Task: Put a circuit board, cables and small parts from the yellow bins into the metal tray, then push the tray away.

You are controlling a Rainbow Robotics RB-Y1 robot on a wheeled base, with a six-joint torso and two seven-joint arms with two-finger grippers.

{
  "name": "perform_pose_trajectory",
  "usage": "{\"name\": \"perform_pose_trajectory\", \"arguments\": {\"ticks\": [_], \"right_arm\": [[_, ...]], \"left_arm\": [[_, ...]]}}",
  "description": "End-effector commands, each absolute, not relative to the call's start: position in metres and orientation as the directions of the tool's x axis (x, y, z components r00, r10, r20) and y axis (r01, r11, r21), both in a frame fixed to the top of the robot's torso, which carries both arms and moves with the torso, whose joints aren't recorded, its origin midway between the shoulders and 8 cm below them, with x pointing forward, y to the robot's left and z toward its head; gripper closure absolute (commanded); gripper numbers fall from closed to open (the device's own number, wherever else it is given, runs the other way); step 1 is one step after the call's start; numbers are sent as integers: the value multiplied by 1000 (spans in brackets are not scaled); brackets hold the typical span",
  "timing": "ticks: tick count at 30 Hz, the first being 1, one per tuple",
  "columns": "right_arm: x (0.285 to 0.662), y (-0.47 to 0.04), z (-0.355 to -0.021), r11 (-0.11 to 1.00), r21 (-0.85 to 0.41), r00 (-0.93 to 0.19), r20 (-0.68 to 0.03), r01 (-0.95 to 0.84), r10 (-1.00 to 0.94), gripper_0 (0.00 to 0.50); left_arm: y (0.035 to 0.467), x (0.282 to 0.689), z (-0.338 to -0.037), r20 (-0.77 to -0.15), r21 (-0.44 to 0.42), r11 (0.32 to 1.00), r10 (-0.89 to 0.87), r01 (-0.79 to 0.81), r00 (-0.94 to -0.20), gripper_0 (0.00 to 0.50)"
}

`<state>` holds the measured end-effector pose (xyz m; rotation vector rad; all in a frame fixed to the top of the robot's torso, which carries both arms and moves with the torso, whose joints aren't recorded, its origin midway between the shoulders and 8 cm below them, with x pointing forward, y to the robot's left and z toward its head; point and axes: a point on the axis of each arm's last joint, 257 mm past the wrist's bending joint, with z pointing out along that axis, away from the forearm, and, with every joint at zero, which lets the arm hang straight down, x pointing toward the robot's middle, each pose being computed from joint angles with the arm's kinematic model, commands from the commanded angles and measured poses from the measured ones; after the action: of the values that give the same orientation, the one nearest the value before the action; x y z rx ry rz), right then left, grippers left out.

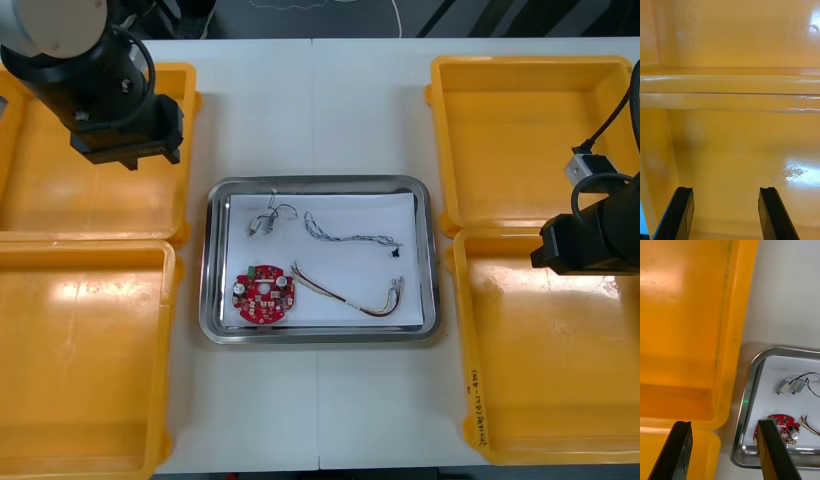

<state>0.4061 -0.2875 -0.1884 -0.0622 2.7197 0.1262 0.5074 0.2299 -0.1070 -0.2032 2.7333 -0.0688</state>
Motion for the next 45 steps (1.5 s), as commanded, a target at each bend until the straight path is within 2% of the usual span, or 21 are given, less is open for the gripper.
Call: {"name": "perform_pose_trajectory", "arguments": {"ticks": [1, 10, 22, 31, 37, 45], "right_arm": [[406, -291, -180, 995, 88, -903, -429, -44, -2, 0], [406, -291, -180, 995, 88, -903, -429, -44, -2, 0], [406, -291, -180, 995, 88, -903, -429, -44, -2, 0], [406, -291, -180, 995, 88, -903, -429, -44, -2, 0], [396, -314, -185, 998, 28, -925, -379, -49, -35, 0], [397, -310, -179, 996, 63, -926, -377, -66, -38, 0]], "left_arm": [[266, 508, -79, -437, -61, 993, -115, -98, -892, 0], [319, 496, -80, -452, -53, 996, -91, -76, -888, 0], [369, 466, -93, -487, -36, 998, -55, -43, -872, 0], [391, 428, -114, -490, -23, 998, -60, -56, -869, 0], [396, 405, -123, -494, -1, 999, -38, -43, -868, 0], [402, 380, -134, -481, 19, 999, -13, -26, -877, 0]]}}
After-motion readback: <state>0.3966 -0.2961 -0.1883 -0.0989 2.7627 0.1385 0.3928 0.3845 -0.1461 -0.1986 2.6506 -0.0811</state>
